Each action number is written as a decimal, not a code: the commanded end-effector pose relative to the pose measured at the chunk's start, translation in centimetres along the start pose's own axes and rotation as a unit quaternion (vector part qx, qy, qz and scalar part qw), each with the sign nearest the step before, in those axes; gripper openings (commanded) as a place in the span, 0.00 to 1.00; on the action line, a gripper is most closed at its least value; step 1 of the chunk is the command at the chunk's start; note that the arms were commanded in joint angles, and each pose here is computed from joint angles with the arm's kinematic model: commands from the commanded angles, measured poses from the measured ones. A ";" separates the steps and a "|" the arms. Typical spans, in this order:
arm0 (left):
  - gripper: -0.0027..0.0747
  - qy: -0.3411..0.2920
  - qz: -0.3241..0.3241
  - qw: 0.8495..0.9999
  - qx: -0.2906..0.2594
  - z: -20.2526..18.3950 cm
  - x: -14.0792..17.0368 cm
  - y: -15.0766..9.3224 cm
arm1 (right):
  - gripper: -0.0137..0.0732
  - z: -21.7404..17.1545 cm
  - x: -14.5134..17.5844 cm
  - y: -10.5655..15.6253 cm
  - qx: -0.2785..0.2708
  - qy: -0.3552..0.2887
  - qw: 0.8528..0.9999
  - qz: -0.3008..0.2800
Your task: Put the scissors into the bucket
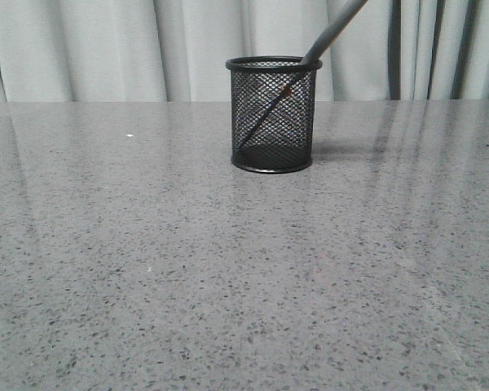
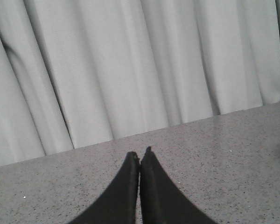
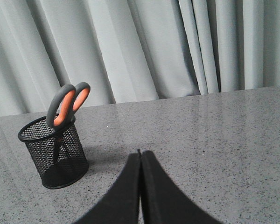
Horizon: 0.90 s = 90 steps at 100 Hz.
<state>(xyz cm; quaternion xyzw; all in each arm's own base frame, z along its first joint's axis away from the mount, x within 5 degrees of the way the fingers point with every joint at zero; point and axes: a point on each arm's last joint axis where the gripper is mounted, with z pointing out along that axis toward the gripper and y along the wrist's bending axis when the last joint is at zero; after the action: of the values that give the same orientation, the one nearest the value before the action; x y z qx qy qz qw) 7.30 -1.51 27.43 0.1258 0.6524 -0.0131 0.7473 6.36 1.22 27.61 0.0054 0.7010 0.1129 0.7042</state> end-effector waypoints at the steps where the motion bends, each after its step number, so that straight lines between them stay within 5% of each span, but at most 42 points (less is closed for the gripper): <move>1: 0.01 -0.040 -0.009 0.999 -0.021 0.1 -1.3 0.5 | 0.09 -0.1 -1.4 -0.1 0.014 -0.041 0.999 0.000; 41: 0.01 -0.039 0.006 0.999 -0.021 -0.3 -1.1 0.4 | 0.09 -0.1 -1.4 -0.1 0.014 -0.041 0.999 0.000; 90: 0.01 0.019 -0.064 0.995 -0.080 -2.8 6.6 -0.3 | 0.09 -0.1 -1.4 -0.1 0.014 -0.041 0.999 0.000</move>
<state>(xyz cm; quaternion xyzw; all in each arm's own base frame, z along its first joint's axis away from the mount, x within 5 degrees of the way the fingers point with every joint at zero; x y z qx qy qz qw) 5.60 -0.28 20.71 0.0370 0.7009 0.0019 0.7123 6.36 1.22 27.61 0.0054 0.7010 0.1129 0.7042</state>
